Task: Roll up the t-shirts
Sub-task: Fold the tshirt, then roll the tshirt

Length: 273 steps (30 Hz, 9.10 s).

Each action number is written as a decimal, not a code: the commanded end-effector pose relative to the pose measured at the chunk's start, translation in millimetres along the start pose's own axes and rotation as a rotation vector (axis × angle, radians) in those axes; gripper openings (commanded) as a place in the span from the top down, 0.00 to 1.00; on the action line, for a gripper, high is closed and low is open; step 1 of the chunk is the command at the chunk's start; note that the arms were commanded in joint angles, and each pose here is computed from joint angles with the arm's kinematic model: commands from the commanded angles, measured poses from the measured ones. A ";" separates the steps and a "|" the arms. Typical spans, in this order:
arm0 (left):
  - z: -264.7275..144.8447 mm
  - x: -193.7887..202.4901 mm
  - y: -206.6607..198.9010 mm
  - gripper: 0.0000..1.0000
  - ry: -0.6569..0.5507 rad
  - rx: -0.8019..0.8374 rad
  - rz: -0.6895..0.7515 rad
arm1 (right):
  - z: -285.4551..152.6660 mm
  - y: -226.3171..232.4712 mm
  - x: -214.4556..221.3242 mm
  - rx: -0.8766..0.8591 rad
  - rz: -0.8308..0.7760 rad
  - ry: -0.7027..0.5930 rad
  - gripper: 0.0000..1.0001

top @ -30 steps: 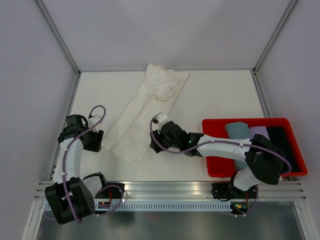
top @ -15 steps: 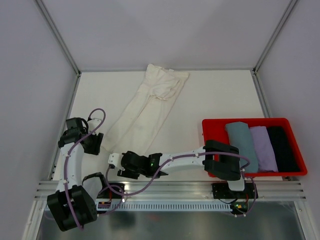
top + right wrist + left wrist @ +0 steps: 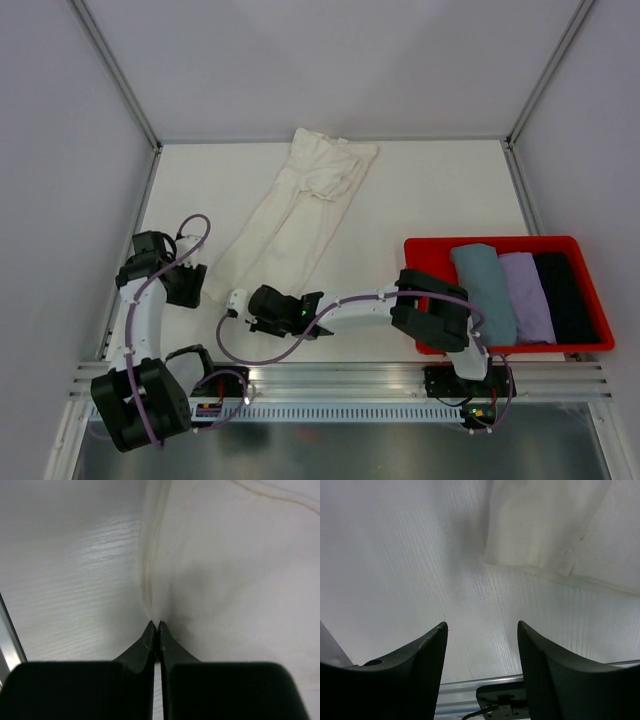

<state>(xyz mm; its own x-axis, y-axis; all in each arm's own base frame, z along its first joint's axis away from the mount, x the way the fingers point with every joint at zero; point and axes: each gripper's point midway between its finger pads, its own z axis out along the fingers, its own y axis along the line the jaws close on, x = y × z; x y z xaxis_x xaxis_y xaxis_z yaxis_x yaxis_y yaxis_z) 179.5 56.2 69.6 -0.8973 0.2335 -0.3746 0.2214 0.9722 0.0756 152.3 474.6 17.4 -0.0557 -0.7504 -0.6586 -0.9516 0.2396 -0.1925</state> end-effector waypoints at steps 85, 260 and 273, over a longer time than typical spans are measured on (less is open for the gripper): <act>16.9 44.4 -209.9 0.29 -0.316 0.580 1.778 | -169.8 6.1 155.1 -0.337 -0.377 0.072 0.39; 5.7 24.5 -229.5 0.98 -0.011 0.726 1.365 | -173.1 -17.4 169.2 -0.291 -0.280 0.080 1.00; -28.9 27.8 -225.8 0.97 0.150 0.988 1.172 | -176.0 -23.9 147.8 -0.454 -0.033 0.077 1.00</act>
<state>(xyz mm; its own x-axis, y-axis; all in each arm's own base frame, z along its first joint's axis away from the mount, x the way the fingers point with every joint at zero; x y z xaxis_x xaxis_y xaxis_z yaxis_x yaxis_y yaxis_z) 97.9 -159.1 56.1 -0.0070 0.9052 -0.4248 0.9412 -0.1375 -0.3085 111.2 242.6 42.2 0.0387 -0.8198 -0.5713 -0.9940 -0.0902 0.0621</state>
